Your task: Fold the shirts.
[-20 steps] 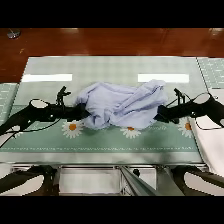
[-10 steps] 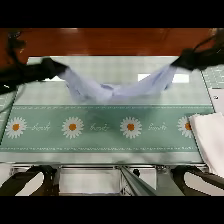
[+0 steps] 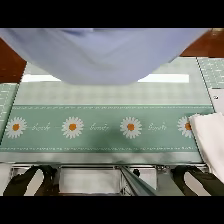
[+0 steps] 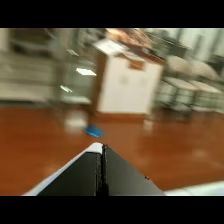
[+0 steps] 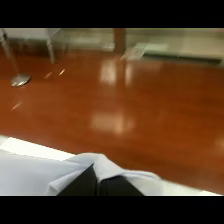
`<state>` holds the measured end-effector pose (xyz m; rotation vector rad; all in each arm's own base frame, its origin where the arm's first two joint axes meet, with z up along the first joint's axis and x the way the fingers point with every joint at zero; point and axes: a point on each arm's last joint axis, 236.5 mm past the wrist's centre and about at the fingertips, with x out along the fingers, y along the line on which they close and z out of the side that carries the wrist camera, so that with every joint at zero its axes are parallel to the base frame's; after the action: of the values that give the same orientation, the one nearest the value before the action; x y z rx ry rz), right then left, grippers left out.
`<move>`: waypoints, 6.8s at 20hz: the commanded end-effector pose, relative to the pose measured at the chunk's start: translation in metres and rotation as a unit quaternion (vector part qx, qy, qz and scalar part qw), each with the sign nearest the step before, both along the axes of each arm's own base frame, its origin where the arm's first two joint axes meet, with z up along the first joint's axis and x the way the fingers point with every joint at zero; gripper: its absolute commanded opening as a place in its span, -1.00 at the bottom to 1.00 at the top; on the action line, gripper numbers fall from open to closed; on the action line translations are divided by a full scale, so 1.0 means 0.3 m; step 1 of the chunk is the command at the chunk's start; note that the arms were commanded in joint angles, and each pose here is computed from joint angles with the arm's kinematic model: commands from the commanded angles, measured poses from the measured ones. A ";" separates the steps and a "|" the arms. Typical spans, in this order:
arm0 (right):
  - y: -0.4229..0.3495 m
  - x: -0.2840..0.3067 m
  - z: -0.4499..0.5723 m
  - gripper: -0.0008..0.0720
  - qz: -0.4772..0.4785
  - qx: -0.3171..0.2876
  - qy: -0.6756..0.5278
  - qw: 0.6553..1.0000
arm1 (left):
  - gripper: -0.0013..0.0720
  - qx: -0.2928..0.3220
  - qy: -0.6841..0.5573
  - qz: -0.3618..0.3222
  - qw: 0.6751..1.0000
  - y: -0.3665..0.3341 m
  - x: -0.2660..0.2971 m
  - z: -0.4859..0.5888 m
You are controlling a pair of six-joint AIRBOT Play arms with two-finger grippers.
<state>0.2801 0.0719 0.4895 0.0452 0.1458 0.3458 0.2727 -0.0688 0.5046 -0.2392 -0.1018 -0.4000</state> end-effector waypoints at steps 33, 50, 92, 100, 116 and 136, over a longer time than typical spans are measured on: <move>-0.092 0.882 -1.258 -0.92 -0.047 0.201 0.351 0.913 | -0.90 -0.054 0.331 0.055 0.941 0.004 0.927 -1.100; -0.355 0.285 -1.584 0.72 -0.119 0.188 0.531 0.817 | 0.94 -0.037 0.741 0.025 0.671 0.251 -0.026 -1.787; -0.262 0.006 -1.982 0.73 -0.155 0.260 0.624 0.720 | -0.90 -0.186 0.631 -0.077 0.749 -0.181 -0.060 -1.862; -0.165 0.297 -1.619 -0.92 -0.027 0.154 0.544 0.825 | -0.91 -0.153 0.522 -0.101 0.833 -0.150 0.176 -1.507; -0.089 -0.167 0.022 -0.92 -0.073 -0.033 0.009 0.997 | -0.91 0.145 -0.002 0.135 0.980 0.093 -0.268 0.112; -0.131 0.235 -1.032 -0.92 -0.055 0.067 0.340 0.937 | -0.90 0.063 0.382 0.088 0.918 0.153 0.337 -1.074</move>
<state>0.3044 0.0427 0.2554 0.2389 0.7411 0.2481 0.3257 -0.0191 0.2528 -0.1308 0.5745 -0.1072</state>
